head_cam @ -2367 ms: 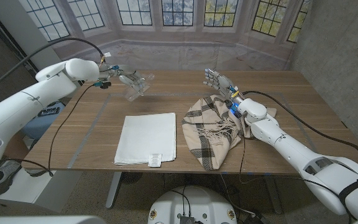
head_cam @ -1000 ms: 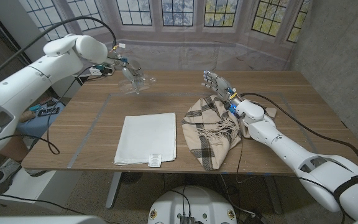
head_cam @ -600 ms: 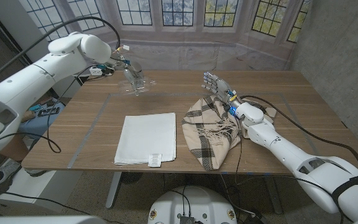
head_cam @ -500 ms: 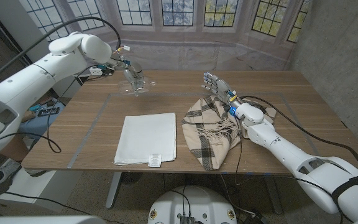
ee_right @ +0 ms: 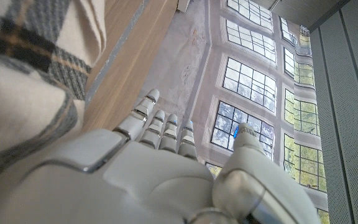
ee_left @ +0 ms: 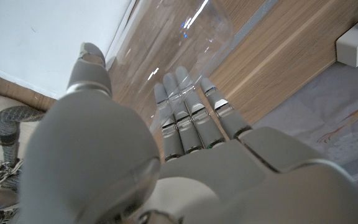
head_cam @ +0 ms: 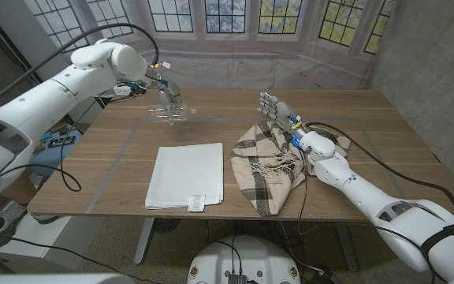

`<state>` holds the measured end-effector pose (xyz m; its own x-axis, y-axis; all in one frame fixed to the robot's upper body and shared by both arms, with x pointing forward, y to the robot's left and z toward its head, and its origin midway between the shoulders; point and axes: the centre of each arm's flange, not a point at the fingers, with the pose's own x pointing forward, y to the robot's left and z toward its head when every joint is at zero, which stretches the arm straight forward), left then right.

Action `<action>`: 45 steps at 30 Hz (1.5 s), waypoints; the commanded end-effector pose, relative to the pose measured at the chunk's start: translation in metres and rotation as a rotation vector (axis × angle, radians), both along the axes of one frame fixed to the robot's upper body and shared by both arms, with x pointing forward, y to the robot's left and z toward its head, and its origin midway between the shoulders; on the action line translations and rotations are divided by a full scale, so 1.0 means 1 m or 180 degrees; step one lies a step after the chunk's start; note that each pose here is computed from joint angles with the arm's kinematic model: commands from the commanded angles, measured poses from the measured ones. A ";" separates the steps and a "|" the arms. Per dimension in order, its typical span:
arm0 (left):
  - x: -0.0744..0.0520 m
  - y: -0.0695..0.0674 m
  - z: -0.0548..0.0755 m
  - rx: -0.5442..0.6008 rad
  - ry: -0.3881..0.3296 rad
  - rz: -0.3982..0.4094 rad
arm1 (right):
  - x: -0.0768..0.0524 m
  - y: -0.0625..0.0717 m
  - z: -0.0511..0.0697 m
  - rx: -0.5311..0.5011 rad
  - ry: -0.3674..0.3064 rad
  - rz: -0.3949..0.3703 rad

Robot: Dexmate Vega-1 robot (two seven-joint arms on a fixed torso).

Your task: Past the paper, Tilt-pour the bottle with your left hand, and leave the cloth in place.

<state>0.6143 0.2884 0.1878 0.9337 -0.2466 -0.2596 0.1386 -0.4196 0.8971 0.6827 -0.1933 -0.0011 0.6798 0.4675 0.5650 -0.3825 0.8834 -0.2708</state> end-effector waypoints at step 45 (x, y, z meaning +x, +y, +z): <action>0.053 -0.041 0.006 0.1003 0.0472 0.0344 | 0.013 -0.005 0.000 0.0215 -0.0029 -0.0074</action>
<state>0.6577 0.2554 0.1950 0.9039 -0.0810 -0.4200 0.2888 -0.6088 0.7389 0.6917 -0.1985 0.0015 0.6834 0.4251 0.5935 -0.3608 0.9034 -0.2316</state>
